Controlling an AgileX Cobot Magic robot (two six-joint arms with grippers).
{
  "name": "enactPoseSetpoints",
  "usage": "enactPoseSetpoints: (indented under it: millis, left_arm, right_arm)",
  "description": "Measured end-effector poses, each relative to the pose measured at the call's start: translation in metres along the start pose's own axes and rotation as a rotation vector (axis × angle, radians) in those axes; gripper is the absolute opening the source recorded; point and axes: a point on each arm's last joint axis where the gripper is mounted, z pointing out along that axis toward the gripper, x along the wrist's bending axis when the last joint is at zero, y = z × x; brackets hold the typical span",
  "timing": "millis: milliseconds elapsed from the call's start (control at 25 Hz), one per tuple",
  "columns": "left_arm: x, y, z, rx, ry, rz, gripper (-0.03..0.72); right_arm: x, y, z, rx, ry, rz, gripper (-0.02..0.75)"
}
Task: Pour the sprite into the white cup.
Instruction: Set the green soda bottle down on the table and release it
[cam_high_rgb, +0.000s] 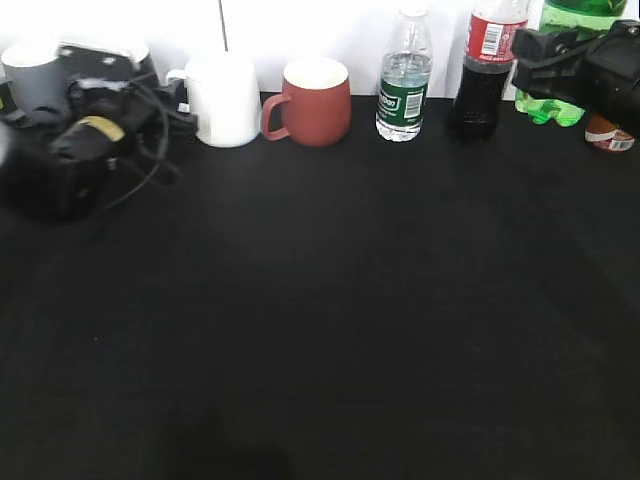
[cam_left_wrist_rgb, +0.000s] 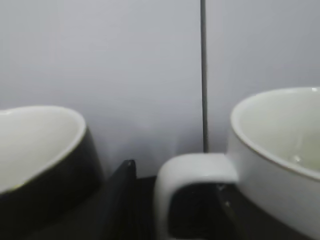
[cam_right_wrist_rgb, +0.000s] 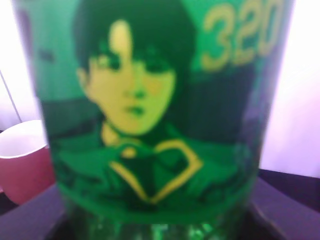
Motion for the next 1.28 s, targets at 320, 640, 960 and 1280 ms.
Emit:
enactPoseSetpoints:
  millis: [320,640,960,1280]
  left_arm:
    - [-0.019,0.111,-0.153,-0.001,-0.069,0.009,0.323]
    - [-0.033,0.147,-0.189,0.02,-0.123,0.016,0.321]
    - [-0.033,0.147,-0.189,0.021,-0.123,0.016,0.319]
    - [-0.033,0.147,-0.189,0.021,-0.123,0.016,0.317]
  right_arm:
    - [-0.048,-0.047,0.022,-0.023,-0.269,-0.054,0.428]
    - [-0.071,-0.106,0.114,-0.04,-0.302,-0.035,0.427]
    - [-0.082,-0.119,0.123,-0.018,-0.303,-0.045,0.576]
    - [-0.074,-0.118,0.09,0.046,-0.274,-0.055,0.61]
